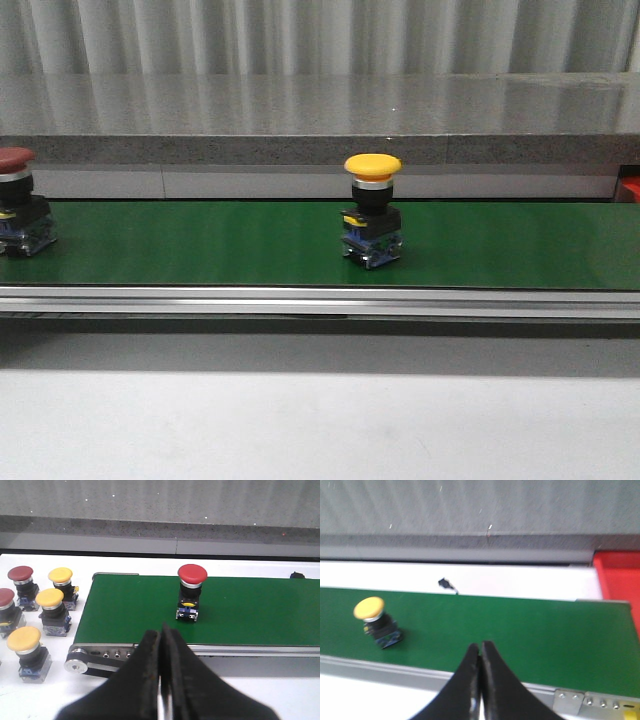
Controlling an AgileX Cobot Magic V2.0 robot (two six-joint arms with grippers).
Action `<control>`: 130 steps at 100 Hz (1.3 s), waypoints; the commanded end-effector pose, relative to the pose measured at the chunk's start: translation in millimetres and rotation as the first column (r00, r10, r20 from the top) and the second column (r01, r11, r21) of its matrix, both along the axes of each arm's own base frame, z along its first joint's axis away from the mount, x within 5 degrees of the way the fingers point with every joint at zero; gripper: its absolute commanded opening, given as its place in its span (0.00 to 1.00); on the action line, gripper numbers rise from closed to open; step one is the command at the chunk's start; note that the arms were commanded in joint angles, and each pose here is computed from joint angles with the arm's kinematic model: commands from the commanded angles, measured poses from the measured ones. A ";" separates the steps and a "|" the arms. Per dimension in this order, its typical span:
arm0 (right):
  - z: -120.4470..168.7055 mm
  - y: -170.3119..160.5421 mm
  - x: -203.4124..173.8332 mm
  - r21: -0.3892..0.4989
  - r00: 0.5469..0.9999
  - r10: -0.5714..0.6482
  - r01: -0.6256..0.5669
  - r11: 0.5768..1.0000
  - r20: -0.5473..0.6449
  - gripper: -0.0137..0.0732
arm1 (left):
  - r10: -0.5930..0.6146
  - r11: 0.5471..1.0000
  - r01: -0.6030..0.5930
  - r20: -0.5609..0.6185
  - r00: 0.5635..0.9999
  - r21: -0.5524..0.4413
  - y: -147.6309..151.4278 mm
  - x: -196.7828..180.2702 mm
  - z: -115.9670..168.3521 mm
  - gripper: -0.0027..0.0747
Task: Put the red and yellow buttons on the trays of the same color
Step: 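Grasp the yellow button at the belt's end with the right gripper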
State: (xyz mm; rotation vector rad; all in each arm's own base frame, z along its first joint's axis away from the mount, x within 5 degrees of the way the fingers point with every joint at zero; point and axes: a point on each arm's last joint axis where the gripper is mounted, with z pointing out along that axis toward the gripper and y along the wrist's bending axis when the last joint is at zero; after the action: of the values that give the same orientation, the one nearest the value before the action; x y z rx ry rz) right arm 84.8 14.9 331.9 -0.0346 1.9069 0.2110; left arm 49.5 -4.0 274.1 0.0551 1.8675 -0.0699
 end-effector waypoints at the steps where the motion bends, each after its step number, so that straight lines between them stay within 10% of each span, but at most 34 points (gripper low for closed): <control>1: 28.5 3.2 19.6 0.022 0.999 0.020 -0.020 1.000 -0.041 0.09 | -0.003 1.000 0.005 0.095 0.995 -0.027 -0.7 1.3 15.0 0.01; 17: 33.3 6.7 51.4 0.051 0.989 0.038 -0.031 0.998 -0.144 0.18 | -0.003 1.000 0.005 0.095 0.995 -0.027 -0.7 1.3 15.0 0.01; 42: 11.1 18.7 74.1 0.142 0.929 0.143 -0.099 0.985 -0.341 0.93 | -0.003 1.000 0.005 0.095 0.995 -0.027 -0.7 1.3 15.0 0.01; 88: -25.5 64.9 155.4 0.014 0.805 0.383 -0.423 0.906 -0.453 0.87 | -0.003 1.000 0.005 0.095 0.995 -0.027 -0.7 1.3 15.0 0.01; 117: -44.6 82.2 208.1 -0.016 0.821 0.355 -0.404 0.915 -0.448 0.87 | -0.003 1.000 0.005 0.095 0.995 -0.027 -0.7 1.3 15.0 0.01; 130: -57.9 83.8 223.4 -0.042 0.814 0.338 -0.403 0.914 -0.472 0.72 | -0.003 1.000 0.005 0.095 0.995 -0.027 -0.7 1.3 15.0 0.01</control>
State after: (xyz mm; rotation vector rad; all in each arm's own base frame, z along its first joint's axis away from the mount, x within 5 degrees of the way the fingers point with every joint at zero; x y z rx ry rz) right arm 297.9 97.6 260.2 -0.5007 2.4597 0.4072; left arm 49.5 -4.0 274.1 0.0551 1.8675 -0.0699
